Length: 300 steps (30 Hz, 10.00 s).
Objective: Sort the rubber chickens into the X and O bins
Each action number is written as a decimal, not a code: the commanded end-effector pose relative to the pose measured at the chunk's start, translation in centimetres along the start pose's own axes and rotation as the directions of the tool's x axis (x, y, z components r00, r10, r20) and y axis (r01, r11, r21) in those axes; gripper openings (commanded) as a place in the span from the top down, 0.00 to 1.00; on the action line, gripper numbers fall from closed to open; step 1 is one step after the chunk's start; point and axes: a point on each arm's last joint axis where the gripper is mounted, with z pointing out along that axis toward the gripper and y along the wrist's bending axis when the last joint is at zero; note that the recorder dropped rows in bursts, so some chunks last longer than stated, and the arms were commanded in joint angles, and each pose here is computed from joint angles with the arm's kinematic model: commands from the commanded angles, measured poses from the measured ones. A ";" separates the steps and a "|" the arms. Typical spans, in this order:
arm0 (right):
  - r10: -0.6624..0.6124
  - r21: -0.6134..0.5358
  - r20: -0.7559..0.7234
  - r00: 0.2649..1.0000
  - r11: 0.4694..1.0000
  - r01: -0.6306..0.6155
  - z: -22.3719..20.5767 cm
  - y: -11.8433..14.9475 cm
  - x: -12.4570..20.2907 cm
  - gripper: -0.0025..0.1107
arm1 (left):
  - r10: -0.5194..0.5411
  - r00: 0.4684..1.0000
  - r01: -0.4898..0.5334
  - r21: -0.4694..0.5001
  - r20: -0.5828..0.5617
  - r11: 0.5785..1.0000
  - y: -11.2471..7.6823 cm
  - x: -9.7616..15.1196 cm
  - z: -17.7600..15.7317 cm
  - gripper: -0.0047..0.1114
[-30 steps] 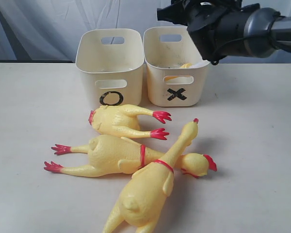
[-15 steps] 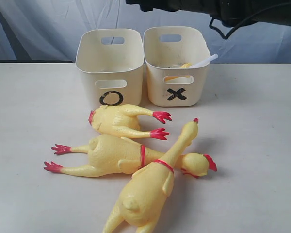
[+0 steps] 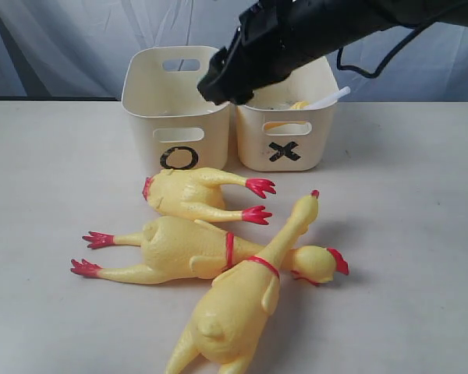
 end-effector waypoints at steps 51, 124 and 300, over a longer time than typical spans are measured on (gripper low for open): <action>0.082 -0.084 -0.430 0.899 0.988 -0.130 9.5 -0.9 8.6 0.91 | -0.007 1.000 0.007 0.000 0.020 1.000 0.0 -0.1 0.0 0.96; 0.195 0.415 0.372 0.908 0.840 -0.350 0.3 -8.6 0.3 0.99 | -0.007 1.000 0.007 0.000 0.020 1.000 0.0 -0.1 0.0 0.96; 0.355 0.056 0.394 0.848 0.912 -0.407 -25.6 18.3 22.8 0.99 | 0.124 0.928 -0.006 0.318 -0.352 0.948 -3.4 -13.8 7.1 0.90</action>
